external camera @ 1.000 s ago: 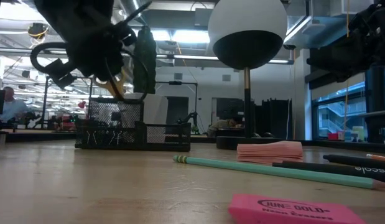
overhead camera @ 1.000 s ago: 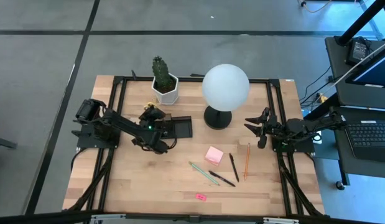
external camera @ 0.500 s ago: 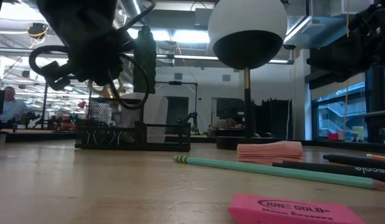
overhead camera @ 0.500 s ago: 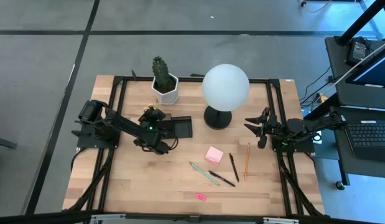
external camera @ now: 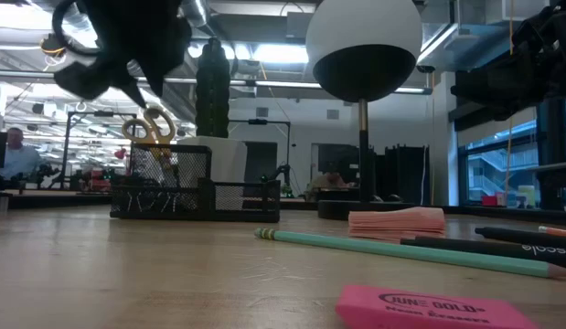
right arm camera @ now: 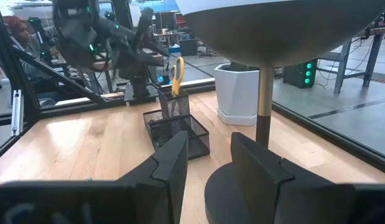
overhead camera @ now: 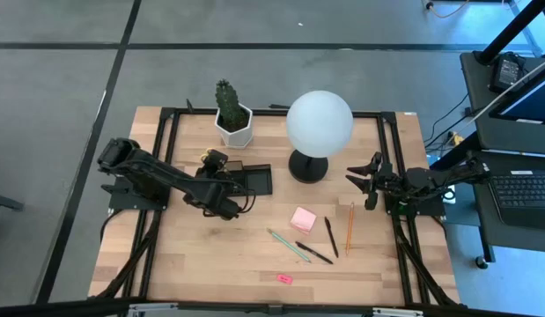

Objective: Pick and place office supplies into organizer
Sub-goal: Put the light blue pencil into the black desk organizer

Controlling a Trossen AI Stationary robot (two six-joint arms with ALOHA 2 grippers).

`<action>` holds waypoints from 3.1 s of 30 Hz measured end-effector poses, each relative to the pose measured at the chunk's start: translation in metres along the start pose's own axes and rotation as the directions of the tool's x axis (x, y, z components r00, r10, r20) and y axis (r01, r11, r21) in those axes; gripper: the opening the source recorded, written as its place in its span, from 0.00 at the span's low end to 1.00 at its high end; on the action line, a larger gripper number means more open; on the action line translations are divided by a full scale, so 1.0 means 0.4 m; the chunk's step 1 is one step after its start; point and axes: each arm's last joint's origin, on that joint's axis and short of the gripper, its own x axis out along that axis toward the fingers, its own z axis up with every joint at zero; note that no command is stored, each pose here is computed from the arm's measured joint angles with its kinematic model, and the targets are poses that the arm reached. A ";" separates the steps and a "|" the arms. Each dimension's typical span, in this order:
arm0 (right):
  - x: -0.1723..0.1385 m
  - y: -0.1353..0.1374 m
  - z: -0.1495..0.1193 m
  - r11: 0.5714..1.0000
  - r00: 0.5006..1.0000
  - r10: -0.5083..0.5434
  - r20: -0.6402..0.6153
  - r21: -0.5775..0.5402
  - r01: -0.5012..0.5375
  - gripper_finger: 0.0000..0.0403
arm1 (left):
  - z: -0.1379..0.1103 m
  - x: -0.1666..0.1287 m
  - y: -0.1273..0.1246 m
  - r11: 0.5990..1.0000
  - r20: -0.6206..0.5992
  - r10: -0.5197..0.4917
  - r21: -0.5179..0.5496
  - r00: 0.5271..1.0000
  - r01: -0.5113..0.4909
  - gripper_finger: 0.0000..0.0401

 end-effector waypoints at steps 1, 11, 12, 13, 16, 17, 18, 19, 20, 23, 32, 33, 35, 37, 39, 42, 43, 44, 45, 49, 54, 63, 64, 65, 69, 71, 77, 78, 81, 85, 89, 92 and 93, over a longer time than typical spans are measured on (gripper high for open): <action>0.000 0.000 0.000 1.000 1.000 0.000 0.000 0.000 0.000 0.31 | -0.007 -0.010 0.009 0.999 0.019 -0.017 -0.041 1.000 0.018 0.35; 0.000 0.000 0.000 1.000 1.000 0.000 0.000 -0.001 0.000 0.31 | 0.019 -0.122 0.069 0.918 0.351 -0.136 -0.307 0.926 0.251 0.35; 0.000 0.000 0.000 1.000 1.000 0.000 0.000 -0.002 0.000 0.31 | 0.032 -0.130 0.071 0.909 0.402 -0.139 -0.311 0.905 0.278 0.34; 0.000 0.000 0.000 1.000 1.000 0.000 0.000 -0.002 0.000 0.31 | 0.046 -0.139 0.073 0.901 0.452 -0.140 -0.311 0.881 0.303 0.34; 0.000 0.000 0.000 1.000 1.000 0.000 0.000 -0.003 0.000 0.31 | 0.080 -0.160 0.080 0.883 0.574 -0.136 -0.300 0.807 0.362 0.34; 0.000 0.000 0.000 1.000 1.000 0.000 0.000 -0.003 0.000 0.31 | 0.092 -0.166 0.084 0.874 0.610 -0.133 -0.299 0.781 0.382 0.33; 0.000 0.000 0.000 1.000 1.000 0.000 0.000 -0.003 0.000 0.31 | 0.102 -0.170 0.085 0.868 0.636 -0.134 -0.295 0.760 0.399 0.33; 0.000 0.000 0.000 1.000 1.000 0.000 0.000 -0.003 0.000 0.31 | 0.110 -0.173 0.086 0.863 0.656 -0.136 -0.289 0.742 0.414 0.34; 0.000 0.000 0.000 1.000 1.000 0.000 0.000 -0.002 0.000 0.31 | 0.118 -0.176 0.086 0.858 0.674 -0.138 -0.286 0.726 0.428 0.34; 0.000 0.000 0.000 1.000 1.000 0.000 0.000 -0.004 0.000 0.31 | 0.149 -0.179 0.078 0.844 0.711 -0.164 -0.258 0.684 0.470 0.33; 0.000 0.000 0.002 0.999 1.000 0.001 0.007 -0.045 0.000 0.31 | 0.291 -0.155 -0.010 0.847 0.735 -0.237 -0.164 0.636 0.505 0.33; 0.000 0.000 0.003 0.999 1.000 0.001 0.011 -0.043 -0.001 0.31 | 0.304 -0.149 -0.021 0.847 0.729 -0.244 -0.161 0.640 0.506 0.33; 0.000 0.000 0.004 0.999 1.000 0.001 0.013 -0.041 -0.001 0.31 | 0.335 -0.139 -0.043 0.835 0.736 -0.265 -0.149 0.624 0.530 0.33; 0.000 0.000 0.004 0.999 1.000 0.001 0.013 -0.040 -0.001 0.31 | 0.361 -0.130 -0.064 0.823 0.740 -0.296 -0.123 0.604 0.554 0.33; 0.000 0.000 0.003 0.999 1.000 0.001 0.013 -0.041 -0.001 0.31 | 0.386 -0.124 -0.081 0.809 0.758 -0.320 -0.093 0.568 0.581 0.33; 0.000 0.000 0.003 0.999 1.000 0.001 0.013 -0.044 -0.001 0.31 | 0.407 -0.116 -0.101 0.796 0.761 -0.353 -0.062 0.545 0.602 0.33; 0.000 0.000 0.003 0.999 1.000 0.001 0.013 -0.044 -0.001 0.31 | 0.412 -0.113 -0.104 0.790 0.763 -0.361 -0.055 0.536 0.610 0.33; 0.000 0.000 0.003 0.999 1.000 0.001 0.013 -0.044 -0.001 0.31 | 0.415 -0.110 -0.107 0.784 0.763 -0.370 -0.050 0.530 0.619 0.33; 0.000 0.000 0.003 0.999 1.000 0.001 0.012 -0.045 -0.001 0.31 | 0.418 -0.106 -0.108 0.776 0.760 -0.378 -0.051 0.529 0.628 0.33; 0.000 0.000 0.003 0.999 1.000 0.001 0.012 -0.045 -0.001 0.31 | 0.429 -0.085 -0.103 0.724 0.760 -0.413 -0.060 0.501 0.687 0.32; 0.000 0.000 0.001 0.999 1.000 0.001 0.002 -0.046 -0.001 0.31 | 0.439 -0.051 -0.097 0.682 0.747 -0.466 -0.039 0.475 0.730 0.31; 0.000 0.000 0.000 0.999 1.000 0.001 0.000 -0.047 0.000 0.31 | 0.439 -0.004 -0.102 0.636 0.679 -0.562 -0.010 0.472 0.771 0.29; 0.000 0.000 0.000 0.999 1.000 0.001 0.000 -0.047 0.000 0.31 | 0.441 -0.002 -0.104 0.632 0.679 -0.566 -0.007 0.468 0.775 0.28; 0.000 0.000 0.000 0.999 1.000 0.001 0.000 -0.047 -0.001 0.31 | 0.445 0.001 -0.108 0.629 0.679 -0.569 -0.004 0.464 0.778 0.28; 0.000 0.000 0.000 0.999 1.000 0.001 0.000 -0.042 -0.001 0.31 | 0.454 0.006 -0.118 0.621 0.671 -0.583 0.006 0.457 0.784 0.26; 0.000 0.000 0.000 1.000 1.000 0.001 0.000 -0.022 -0.001 0.31 | 0.460 0.012 -0.129 0.611 0.661 -0.601 0.018 0.449 0.791 0.25; 0.000 0.000 0.000 1.000 1.000 0.001 0.000 0.004 -0.001 0.31 | 0.466 0.018 -0.138 0.604 0.652 -0.614 0.026 0.445 0.797 0.16; 0.000 0.000 0.000 1.000 1.000 0.001 0.000 0.005 -0.001 0.31 | 0.466 0.017 -0.138 0.603 0.654 -0.613 0.027 0.443 0.797 0.14; 0.000 0.000 0.000 1.000 1.000 0.001 0.000 0.007 -0.001 0.31 | 0.466 0.015 -0.139 0.601 0.658 -0.614 0.030 0.437 0.799 0.10; 0.000 0.000 0.000 1.000 1.000 0.001 0.000 0.008 -0.001 0.31 | 0.466 0.010 -0.142 0.604 0.657 -0.613 0.033 0.438 0.796 0.05; 0.000 0.000 0.000 1.000 1.000 0.001 0.000 0.008 -0.001 0.31 | 0.465 0.004 -0.147 0.611 0.656 -0.608 0.027 0.447 0.791 0.03; 0.000 0.000 0.000 1.000 1.000 0.001 0.000 0.007 -0.001 0.31 | 0.463 -0.001 -0.152 0.616 0.651 -0.610 0.031 0.452 0.787 0.03; 0.000 0.000 0.000 1.000 1.000 0.001 0.000 0.007 -0.001 0.31 | 0.462 -0.003 -0.154 0.620 0.649 -0.609 0.030 0.456 0.784 0.03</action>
